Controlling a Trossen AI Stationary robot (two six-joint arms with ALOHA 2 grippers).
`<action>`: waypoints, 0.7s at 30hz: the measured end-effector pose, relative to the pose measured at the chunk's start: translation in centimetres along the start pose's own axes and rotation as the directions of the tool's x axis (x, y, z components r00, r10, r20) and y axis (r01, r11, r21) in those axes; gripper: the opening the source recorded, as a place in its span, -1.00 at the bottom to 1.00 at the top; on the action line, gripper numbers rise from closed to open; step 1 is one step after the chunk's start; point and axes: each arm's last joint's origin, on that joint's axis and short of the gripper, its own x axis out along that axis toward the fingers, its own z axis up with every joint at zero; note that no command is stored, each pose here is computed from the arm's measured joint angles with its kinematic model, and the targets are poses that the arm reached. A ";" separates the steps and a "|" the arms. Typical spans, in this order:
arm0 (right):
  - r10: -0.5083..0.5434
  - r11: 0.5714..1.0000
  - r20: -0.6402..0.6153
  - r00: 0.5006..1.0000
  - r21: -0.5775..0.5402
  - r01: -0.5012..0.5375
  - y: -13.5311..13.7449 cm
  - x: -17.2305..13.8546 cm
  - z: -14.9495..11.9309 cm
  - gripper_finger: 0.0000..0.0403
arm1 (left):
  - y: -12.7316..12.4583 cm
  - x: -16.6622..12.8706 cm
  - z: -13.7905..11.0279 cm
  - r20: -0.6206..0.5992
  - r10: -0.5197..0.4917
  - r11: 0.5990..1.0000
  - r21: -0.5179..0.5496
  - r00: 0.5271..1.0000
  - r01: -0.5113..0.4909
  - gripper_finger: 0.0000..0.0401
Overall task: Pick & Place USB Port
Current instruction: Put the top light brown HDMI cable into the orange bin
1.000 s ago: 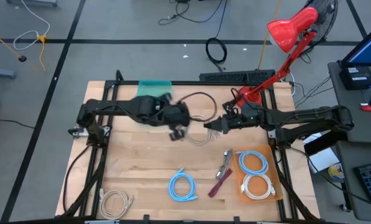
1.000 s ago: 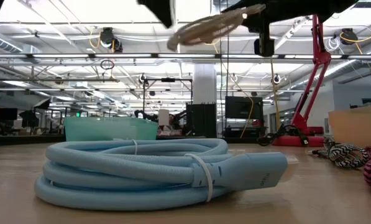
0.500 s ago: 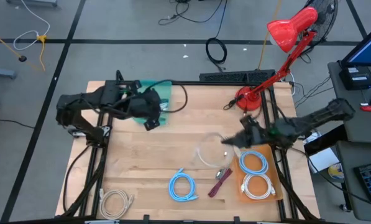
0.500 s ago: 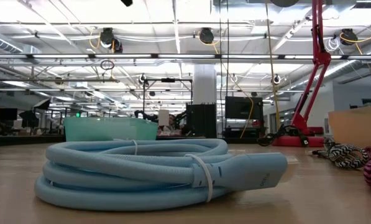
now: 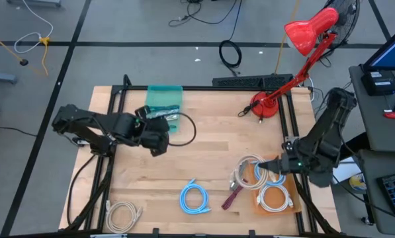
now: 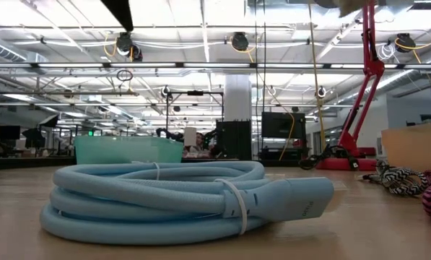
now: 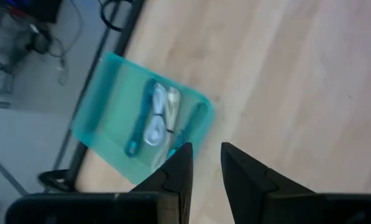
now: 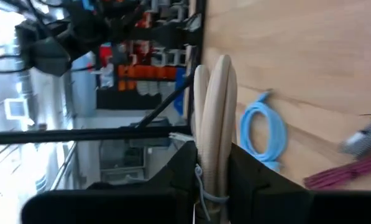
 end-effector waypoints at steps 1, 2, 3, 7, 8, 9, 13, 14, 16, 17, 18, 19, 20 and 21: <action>-0.014 1.000 0.006 1.000 0.000 0.014 -0.3 0.0 -0.1 -0.80 | -0.4 0.3 -0.2 -0.005 -0.012 1.000 0.000 1.000 0.012 -0.56; -0.031 1.000 0.011 0.999 -0.003 0.031 -0.6 0.1 -0.1 -0.80 | -0.9 0.6 -0.3 -0.007 -0.026 1.000 -0.002 1.000 0.026 -0.56; -0.052 0.999 0.017 0.998 -0.005 0.052 -0.9 0.1 -0.1 -0.80 | -1.2 0.9 -0.4 -0.011 -0.036 0.999 -0.005 0.999 0.035 -0.56; -0.201 0.979 -0.013 0.980 -0.043 0.200 -2.4 0.3 0.0 -0.80 | -2.1 1.2 -0.7 -0.004 -0.071 0.997 -0.035 0.997 0.071 -0.56; -0.244 0.968 -0.024 0.970 -0.065 0.242 -2.6 0.3 0.1 -0.80 | -2.2 1.2 -0.8 0.000 -0.075 0.996 -0.042 0.997 0.075 -0.56; -0.277 0.958 -0.026 0.961 -0.086 0.274 -2.9 0.3 0.3 -0.80 | -2.4 1.2 -0.8 0.004 -0.079 0.996 -0.047 0.997 0.079 -0.56; -0.318 0.941 0.012 0.948 -0.118 0.318 -3.0 0.4 1.1 -0.80 | -2.7 1.1 -0.8 0.019 -0.092 0.994 -0.056 0.996 0.093 -0.56; -0.336 0.934 0.014 0.942 -0.126 0.335 -2.9 0.3 1.4 -0.80 | -2.8 1.1 -0.8 0.020 -0.095 0.994 -0.055 0.995 0.096 -0.56; -0.386 0.912 0.007 0.923 -0.148 0.382 -2.4 0.0 1.9 -0.80 | -2.8 1.1 -0.8 0.016 -0.105 0.993 -0.055 0.994 0.106 -0.56; -0.420 0.896 -0.002 0.908 -0.162 0.414 -2.0 -0.2 2.2 -0.80 | -2.8 1.1 -0.9 0.013 -0.108 0.993 -0.054 0.994 0.109 -0.56; -0.460 0.874 -0.008 0.888 -0.180 0.451 -1.6 -0.6 2.5 -0.80 | -2.8 1.1 -0.9 0.013 -0.109 0.993 -0.054 0.994 0.109 -0.56; -0.507 0.846 -0.014 0.862 -0.199 0.494 -1.1 -1.0 2.9 -0.80 | -2.8 1.1 -0.9 0.013 -0.109 0.993 -0.055 0.994 0.109 -0.56; -0.553 0.816 -0.018 0.833 -0.217 0.536 -0.5 -1.4 3.3 -0.80 | -2.8 1.1 -0.9 0.013 -0.109 0.993 -0.054 0.994 0.110 -0.56; -0.585 0.790 -0.009 0.811 -0.234 0.567 0.2 -1.8 3.6 -0.80 | -2.8 1.1 -0.9 0.012 -0.110 0.992 -0.054 0.994 0.111 -0.56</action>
